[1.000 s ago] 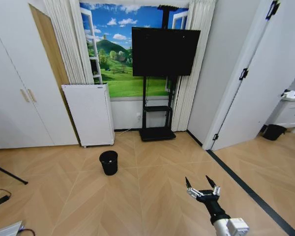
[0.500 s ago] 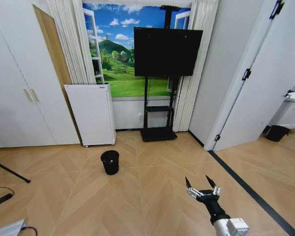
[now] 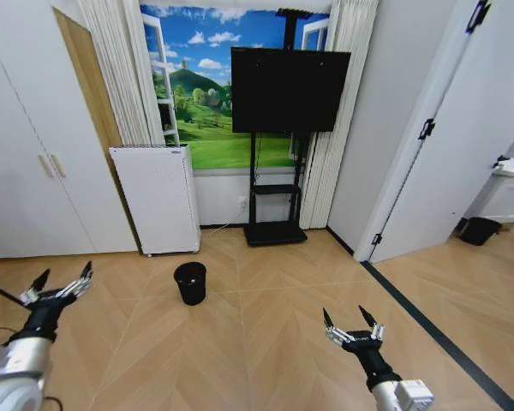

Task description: Pick up the trash bin and place the garbage on the floor into it.

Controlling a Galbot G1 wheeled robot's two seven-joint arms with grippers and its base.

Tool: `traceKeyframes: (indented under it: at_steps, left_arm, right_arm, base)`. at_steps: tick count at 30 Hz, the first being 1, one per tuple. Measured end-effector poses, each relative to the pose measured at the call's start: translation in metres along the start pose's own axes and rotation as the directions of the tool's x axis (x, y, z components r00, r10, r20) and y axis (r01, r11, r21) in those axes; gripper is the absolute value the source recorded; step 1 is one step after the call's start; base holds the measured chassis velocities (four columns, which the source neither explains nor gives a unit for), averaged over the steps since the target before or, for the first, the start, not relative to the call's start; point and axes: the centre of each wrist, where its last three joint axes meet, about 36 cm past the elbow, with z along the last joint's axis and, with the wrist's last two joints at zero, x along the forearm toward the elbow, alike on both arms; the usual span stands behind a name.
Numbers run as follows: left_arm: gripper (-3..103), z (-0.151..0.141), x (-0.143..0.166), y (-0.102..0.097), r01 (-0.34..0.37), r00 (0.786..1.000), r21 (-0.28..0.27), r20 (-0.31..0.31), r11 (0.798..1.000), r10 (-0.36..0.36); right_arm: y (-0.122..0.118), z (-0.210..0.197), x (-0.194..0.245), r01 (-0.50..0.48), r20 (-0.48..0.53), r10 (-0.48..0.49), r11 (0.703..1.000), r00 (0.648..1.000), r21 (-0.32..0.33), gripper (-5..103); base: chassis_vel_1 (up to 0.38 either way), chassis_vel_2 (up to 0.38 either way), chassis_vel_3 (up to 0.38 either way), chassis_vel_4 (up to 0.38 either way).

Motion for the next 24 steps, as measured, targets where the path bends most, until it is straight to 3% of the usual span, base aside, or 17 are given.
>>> traceKeyframes:
  at_steps: [7, 24]
  left_arm:
    - [100, 0.019, 0.022, 0.002, 0.029, 0.995, -0.086, -0.097, 0.996, -0.037]
    - [100, 0.021, 0.025, 0.0, 0.039, 0.992, -0.09, -0.119, 0.995, -0.049]
  right_arm:
    - [0.0, 0.0, 0.0, 0.0, 0.0, 0.0, 1.0, 1.0, 0.0, 100]
    - [0.0, 0.0, 0.0, 0.0, 0.0, 0.0, 1.0, 1.0, 0.0, 100]
  base:
    - [0.0, 0.0, 0.0, 0.0]
    - [0.0, 0.0, 0.0, 0.0]
